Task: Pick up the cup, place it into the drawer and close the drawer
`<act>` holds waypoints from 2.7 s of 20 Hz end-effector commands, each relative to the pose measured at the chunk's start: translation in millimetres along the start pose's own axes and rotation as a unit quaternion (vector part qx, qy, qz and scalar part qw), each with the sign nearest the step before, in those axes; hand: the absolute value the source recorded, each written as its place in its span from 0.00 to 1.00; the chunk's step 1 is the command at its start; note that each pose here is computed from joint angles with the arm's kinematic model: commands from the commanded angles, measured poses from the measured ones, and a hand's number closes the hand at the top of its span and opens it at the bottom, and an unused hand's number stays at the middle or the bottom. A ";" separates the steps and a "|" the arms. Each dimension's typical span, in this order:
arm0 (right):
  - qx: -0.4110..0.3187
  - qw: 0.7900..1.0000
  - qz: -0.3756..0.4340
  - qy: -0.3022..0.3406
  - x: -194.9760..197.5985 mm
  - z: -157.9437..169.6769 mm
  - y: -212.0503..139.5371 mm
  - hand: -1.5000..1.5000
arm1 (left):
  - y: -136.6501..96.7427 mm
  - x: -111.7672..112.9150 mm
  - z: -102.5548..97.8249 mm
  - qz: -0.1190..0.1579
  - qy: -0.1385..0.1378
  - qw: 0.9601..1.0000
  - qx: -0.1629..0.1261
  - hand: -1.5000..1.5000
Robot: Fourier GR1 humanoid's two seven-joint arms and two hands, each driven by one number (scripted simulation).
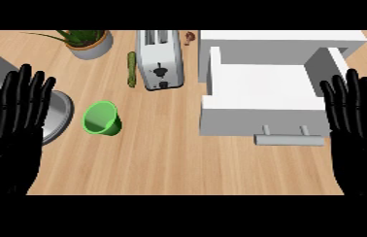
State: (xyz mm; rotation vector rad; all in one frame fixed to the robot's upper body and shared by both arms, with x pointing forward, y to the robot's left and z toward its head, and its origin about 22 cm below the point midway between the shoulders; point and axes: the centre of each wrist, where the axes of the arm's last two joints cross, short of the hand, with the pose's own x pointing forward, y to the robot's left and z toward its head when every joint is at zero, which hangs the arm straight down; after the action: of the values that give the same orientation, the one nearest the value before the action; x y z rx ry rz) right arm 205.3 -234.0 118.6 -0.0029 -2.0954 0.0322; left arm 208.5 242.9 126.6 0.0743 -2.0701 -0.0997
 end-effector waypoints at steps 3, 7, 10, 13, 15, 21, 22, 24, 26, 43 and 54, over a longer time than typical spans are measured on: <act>-0.008 1.000 0.015 -0.017 -1.5 -8.2 2.2 0.00 | 7.7 -10.3 13.7 0.027 -0.004 0.999 -0.032 0.00; 0.041 0.997 0.063 0.023 1.7 -11.7 -6.8 0.00 | -9.3 -32.6 -4.1 0.136 0.063 0.988 -0.025 0.00; 0.050 0.995 0.079 0.036 0.9 -16.1 -12.2 0.00 | -11.7 -30.5 8.9 0.155 0.074 0.985 -0.022 0.00; 0.043 0.996 0.072 0.027 -6.6 -18.5 -13.2 0.00 | 12.4 -50.3 -3.9 0.159 0.089 0.983 -0.013 0.00; 0.054 0.995 0.079 0.026 -2.1 -28.5 -34.2 0.00 | 23.0 -62.4 7.9 0.155 0.081 0.985 -0.001 0.00; 0.055 0.996 0.073 0.024 -12.4 -13.6 -28.5 0.00 | 38.4 -77.7 23.0 0.130 0.126 0.983 0.024 0.00; 0.055 0.996 0.070 0.022 -11.2 -25.8 -12.7 0.00 | 50.8 -92.8 26.4 0.128 0.123 0.984 0.035 0.00; 0.049 0.996 0.071 0.023 -10.4 -2.1 -17.9 0.00 | 63.0 -104.4 23.9 0.106 0.141 0.984 0.040 0.00; 0.055 0.995 0.072 0.031 -17.4 -24.4 -21.5 0.00 | 48.8 -112.5 33.7 0.084 0.145 0.985 0.052 0.00; 0.059 0.995 0.067 0.034 -22.7 -14.9 -24.3 0.00 | 88.8 -221.1 69.3 0.044 0.215 0.971 0.097 0.00; 0.066 0.995 0.066 0.030 -4.8 -2.0 -32.7 0.00 | 102.4 -254.3 109.1 0.052 0.188 0.974 0.120 0.00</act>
State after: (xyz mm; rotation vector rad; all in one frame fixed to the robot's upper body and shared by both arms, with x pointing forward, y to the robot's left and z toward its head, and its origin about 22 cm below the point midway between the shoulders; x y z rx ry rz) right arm 225.7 -259.9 116.1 -0.0672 -2.0353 0.2336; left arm 241.5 361.4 -129.9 0.1107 -1.6799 0.1906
